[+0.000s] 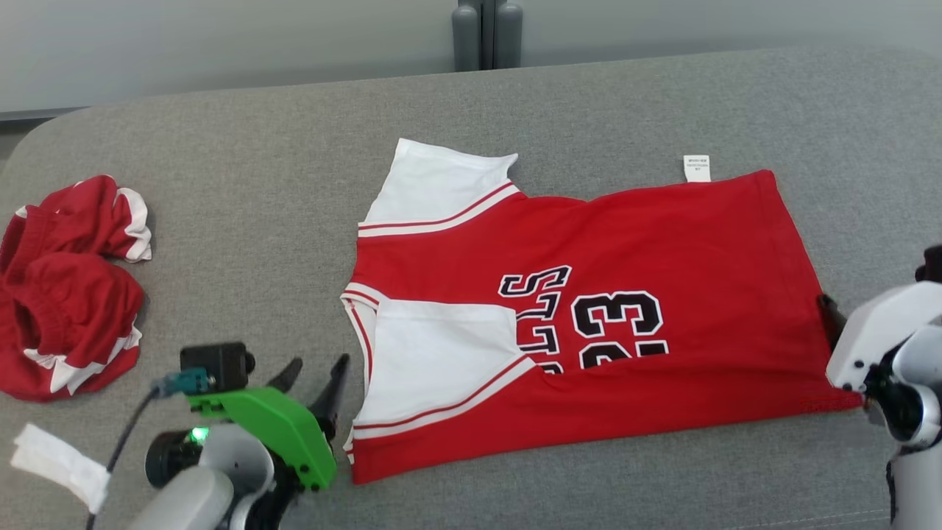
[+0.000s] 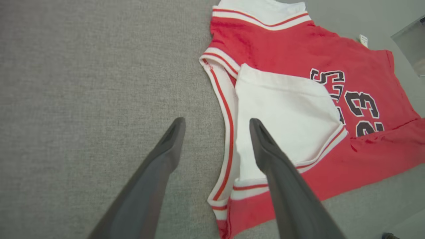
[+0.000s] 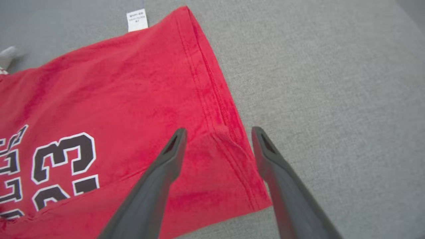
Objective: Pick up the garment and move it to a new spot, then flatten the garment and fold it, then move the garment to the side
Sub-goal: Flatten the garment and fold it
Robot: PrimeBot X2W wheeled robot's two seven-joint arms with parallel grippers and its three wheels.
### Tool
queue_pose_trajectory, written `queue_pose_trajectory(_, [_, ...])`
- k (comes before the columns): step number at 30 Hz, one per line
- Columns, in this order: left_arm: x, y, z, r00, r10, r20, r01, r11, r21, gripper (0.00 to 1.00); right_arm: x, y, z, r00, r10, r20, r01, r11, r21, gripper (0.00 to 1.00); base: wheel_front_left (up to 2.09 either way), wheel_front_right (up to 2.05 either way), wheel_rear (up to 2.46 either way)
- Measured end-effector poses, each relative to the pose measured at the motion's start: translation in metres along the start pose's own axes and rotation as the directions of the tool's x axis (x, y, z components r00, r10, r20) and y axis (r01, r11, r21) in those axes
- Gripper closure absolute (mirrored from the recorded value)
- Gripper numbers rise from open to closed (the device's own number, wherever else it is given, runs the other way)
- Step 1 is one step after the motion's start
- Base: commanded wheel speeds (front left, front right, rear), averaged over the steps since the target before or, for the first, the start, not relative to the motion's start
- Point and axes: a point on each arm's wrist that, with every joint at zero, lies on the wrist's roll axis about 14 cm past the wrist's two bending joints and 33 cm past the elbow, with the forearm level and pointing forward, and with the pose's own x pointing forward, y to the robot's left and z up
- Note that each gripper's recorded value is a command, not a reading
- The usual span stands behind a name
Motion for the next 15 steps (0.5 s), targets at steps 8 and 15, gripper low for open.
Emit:
queue_pose_trajectory(8, [0.061,-0.014,0.090,0.998,-0.062,0.017,0.061,0.994,0.094,0.00,0.034,0.042,0.086,0.996,0.081,0.023,-0.075,0.978,-0.195,0.00,0.00,0.00,0.00])
queue_pose_trajectory(15, [0.120,-0.006,0.131,0.999,-0.038,-0.003,0.038,0.993,0.114,0.00,0.080,0.072,0.108,0.990,0.132,-0.044,-0.139,0.954,-0.267,0.00,0.00,0.00,0.00])
